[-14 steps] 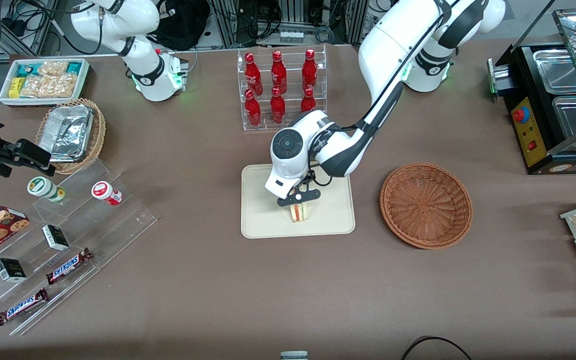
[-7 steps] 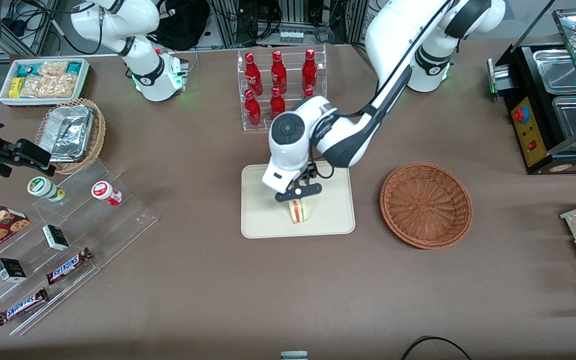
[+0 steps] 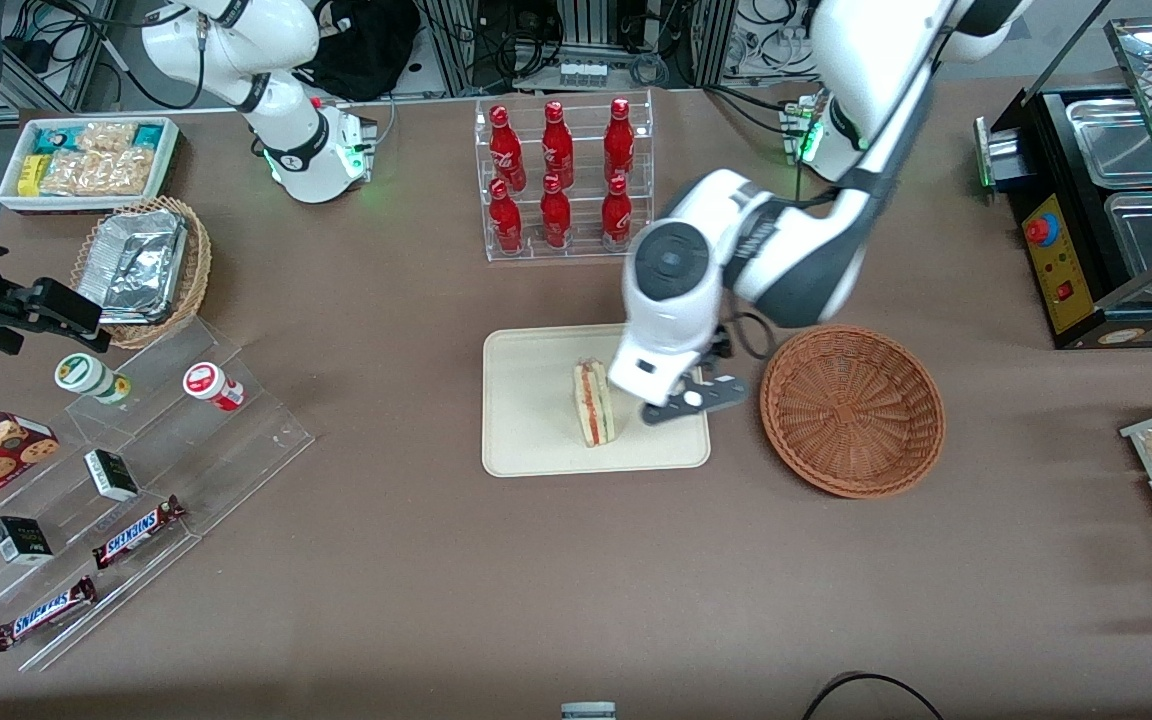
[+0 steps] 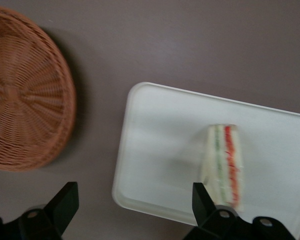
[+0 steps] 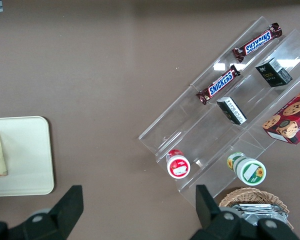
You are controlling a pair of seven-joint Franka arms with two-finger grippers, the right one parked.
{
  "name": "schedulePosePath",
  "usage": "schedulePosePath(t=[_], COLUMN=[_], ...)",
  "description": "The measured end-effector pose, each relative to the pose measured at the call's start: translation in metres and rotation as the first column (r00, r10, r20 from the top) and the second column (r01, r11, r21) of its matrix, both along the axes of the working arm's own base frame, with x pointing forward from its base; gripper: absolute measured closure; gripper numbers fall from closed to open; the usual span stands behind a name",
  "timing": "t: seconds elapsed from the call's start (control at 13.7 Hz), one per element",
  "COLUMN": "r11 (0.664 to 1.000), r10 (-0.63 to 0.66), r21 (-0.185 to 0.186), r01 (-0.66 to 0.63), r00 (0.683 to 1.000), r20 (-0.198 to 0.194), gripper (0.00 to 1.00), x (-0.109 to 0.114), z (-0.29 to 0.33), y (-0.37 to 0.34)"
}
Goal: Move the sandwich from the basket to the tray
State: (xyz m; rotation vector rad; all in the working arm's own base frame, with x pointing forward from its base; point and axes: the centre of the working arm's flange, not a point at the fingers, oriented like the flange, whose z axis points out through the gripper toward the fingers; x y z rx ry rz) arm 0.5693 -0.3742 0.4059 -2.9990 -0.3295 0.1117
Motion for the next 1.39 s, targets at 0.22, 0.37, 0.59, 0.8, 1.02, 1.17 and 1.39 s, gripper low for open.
schedulePosePath(t=[0.22, 0.37, 0.59, 0.8, 1.02, 1.17, 1.39], r11=[0.999, 0.998, 0.994, 0.985, 0.979, 0.971, 0.962], r10=[-0.039, -0.061, -0.107, -0.161, -0.186, -0.214, -0.247], r21=[0.001, -0.006, -0.029, -0.074, -0.104, -0.133, -0.146], r01=[0.039, 0.061, 0.105, 0.154, 0.175, 0.197, 0.229], r00=[0.999, 0.997, 0.992, 0.982, 0.976, 0.969, 0.962], r20=[-0.025, -0.036, -0.065, -0.1, -0.116, -0.125, -0.118], gripper=[0.0, 0.0, 0.0, 0.0, 0.0, 0.0, 0.0], x=[0.025, 0.035, 0.039, 0.033, 0.024, 0.012, -0.009], z=[0.013, 0.02, 0.036, 0.06, 0.086, 0.108, 0.145], y=[0.08, 0.124, 0.179, 0.227, 0.266, 0.291, 0.311])
